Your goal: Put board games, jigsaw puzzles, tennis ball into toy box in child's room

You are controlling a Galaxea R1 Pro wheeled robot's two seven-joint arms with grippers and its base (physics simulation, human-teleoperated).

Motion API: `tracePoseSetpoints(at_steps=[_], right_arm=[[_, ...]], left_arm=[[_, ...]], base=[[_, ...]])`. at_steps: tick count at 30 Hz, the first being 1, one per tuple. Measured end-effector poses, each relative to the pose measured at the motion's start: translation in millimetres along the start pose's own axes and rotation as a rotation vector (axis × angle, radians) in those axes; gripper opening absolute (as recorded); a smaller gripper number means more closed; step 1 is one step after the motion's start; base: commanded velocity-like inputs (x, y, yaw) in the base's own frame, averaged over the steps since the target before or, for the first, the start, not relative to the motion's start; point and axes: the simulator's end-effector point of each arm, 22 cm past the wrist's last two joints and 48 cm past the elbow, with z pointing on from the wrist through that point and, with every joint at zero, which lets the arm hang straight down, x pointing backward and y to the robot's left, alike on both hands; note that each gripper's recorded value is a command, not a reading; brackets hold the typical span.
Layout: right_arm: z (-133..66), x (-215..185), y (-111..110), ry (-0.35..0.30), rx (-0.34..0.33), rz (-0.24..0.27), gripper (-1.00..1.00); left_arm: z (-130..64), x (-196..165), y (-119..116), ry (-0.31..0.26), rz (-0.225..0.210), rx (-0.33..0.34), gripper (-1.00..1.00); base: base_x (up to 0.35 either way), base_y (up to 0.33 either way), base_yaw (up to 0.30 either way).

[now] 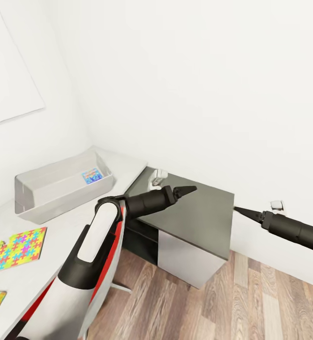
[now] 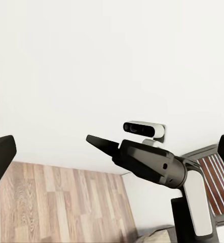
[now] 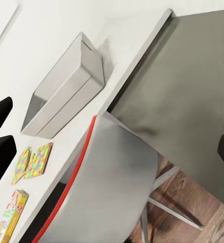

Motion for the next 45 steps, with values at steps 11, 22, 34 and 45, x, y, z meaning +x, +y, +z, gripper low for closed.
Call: tracePoseSetpoints(at_steps=[11,22,34,45], right_arm=[[-4.5,-5.8,6.7,-0.012,-0.004,-0.014,1.0],[-7.2,-9.2,9.6,-0.02,-0.005,-0.02,1.0],[-8.3,-12.6,9.8,-0.026,0.004,-0.027,1.0],[-9.0,-20.5,-1.3,-0.04,0.07,-0.033,1.0]], left_arm=[[-2.1,-2.3,-9.1,-0.005,0.015,0.004,1.0],[-3.1,-3.5,-13.2,-0.008,0.022,0.006,1.0],[-2.2,-0.2,-6.4,-0.001,0.01,-0.009,1.0],[-1.4,1.7,-2.0,0.004,0.002,-0.02,1.0]], base=[[-0.006,0.0,-0.168],[-0.001,0.0,-0.093],[0.0,0.0,-0.195],[0.0,0.0,-0.269]])
